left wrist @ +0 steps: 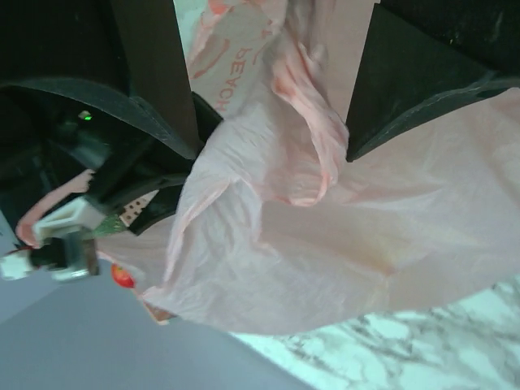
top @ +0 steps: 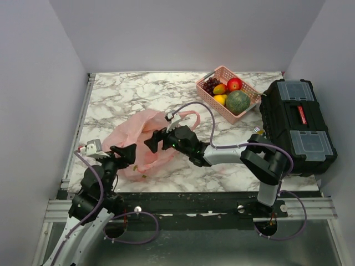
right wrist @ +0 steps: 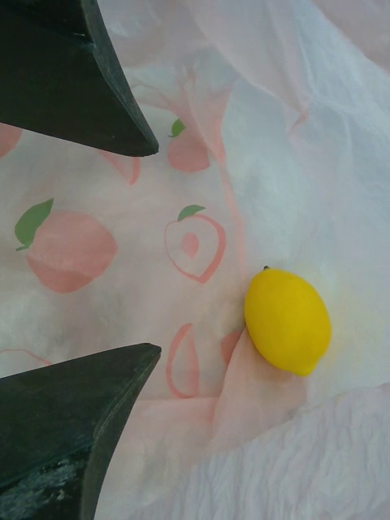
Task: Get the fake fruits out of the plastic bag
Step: Adjust the plastic bag at the center of the board, then take out the fake fruit from the plastic bag.
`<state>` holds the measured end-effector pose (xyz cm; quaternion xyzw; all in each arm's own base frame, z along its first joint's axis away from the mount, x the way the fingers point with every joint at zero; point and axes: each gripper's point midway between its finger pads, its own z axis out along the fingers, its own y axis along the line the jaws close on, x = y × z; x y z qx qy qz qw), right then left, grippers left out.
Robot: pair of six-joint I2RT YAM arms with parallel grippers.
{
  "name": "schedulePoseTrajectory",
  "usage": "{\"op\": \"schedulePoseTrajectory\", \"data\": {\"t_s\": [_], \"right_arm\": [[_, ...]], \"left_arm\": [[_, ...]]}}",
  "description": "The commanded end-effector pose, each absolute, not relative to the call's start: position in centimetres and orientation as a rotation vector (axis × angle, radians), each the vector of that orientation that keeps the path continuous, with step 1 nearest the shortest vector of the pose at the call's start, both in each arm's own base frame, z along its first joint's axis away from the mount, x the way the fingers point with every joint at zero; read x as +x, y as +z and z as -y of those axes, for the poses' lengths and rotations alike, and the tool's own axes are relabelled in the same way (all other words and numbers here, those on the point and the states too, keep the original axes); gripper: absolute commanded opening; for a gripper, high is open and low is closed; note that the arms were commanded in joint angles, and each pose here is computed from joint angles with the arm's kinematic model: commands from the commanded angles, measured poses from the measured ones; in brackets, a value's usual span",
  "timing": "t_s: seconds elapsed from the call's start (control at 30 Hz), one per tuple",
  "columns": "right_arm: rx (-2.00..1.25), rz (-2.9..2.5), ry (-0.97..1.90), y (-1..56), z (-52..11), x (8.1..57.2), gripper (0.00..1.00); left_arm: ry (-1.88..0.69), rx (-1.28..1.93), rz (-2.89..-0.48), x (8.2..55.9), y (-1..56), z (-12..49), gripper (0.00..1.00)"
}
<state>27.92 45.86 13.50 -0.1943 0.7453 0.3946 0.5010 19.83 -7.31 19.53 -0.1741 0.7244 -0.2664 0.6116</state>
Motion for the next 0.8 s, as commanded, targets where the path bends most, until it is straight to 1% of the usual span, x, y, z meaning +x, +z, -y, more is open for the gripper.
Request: {"op": "schedulePoseTrajectory", "data": {"t_s": [0.0,0.03,0.13,0.27,0.37,0.43,0.53,0.57,0.67,0.77], "right_arm": [[-0.438,-1.823,0.931,12.8,-46.1,28.6,1.0],[-0.44,-1.824,0.928,12.7,-46.1,28.6,1.0],[-0.436,-1.834,0.91,12.4,-46.2,28.9,1.0],[-0.434,-1.846,0.899,12.0,-46.2,29.1,1.0],[-0.448,-1.868,0.892,11.4,-46.5,29.1,1.0],[-0.453,-1.878,0.89,11.2,-46.7,29.1,1.0],[-0.459,-1.896,0.879,11.0,-46.8,29.2,1.0],[-0.458,-1.904,0.869,10.9,-46.8,29.3,1.0],[-0.441,-1.913,0.843,11.0,-46.6,29.7,1.0],[-0.425,-1.914,0.843,11.3,-46.5,30.0,1.0]], "left_arm": [[-0.643,-0.222,-1.483,18.0,26.8,7.1,0.75],[-0.637,-0.219,-1.476,17.8,27.8,6.9,0.78],[-0.544,-0.175,-1.563,18.1,28.9,6.6,0.79],[-0.337,-0.094,-1.62,19.9,29.0,5.5,0.81],[-0.103,-0.079,-1.72,23.0,27.7,4.1,0.82],[-0.1,-0.082,-1.796,25.4,27.4,4.7,0.82],[-0.241,-0.16,-1.851,29.4,26.8,5.4,0.82],[-0.233,-0.197,-1.849,30.7,26.9,4.9,0.81],[-0.067,-0.351,-1.925,35.1,24.1,2.3,0.82],[-0.044,-0.458,-1.993,38.6,21.4,1.2,0.81]]}}
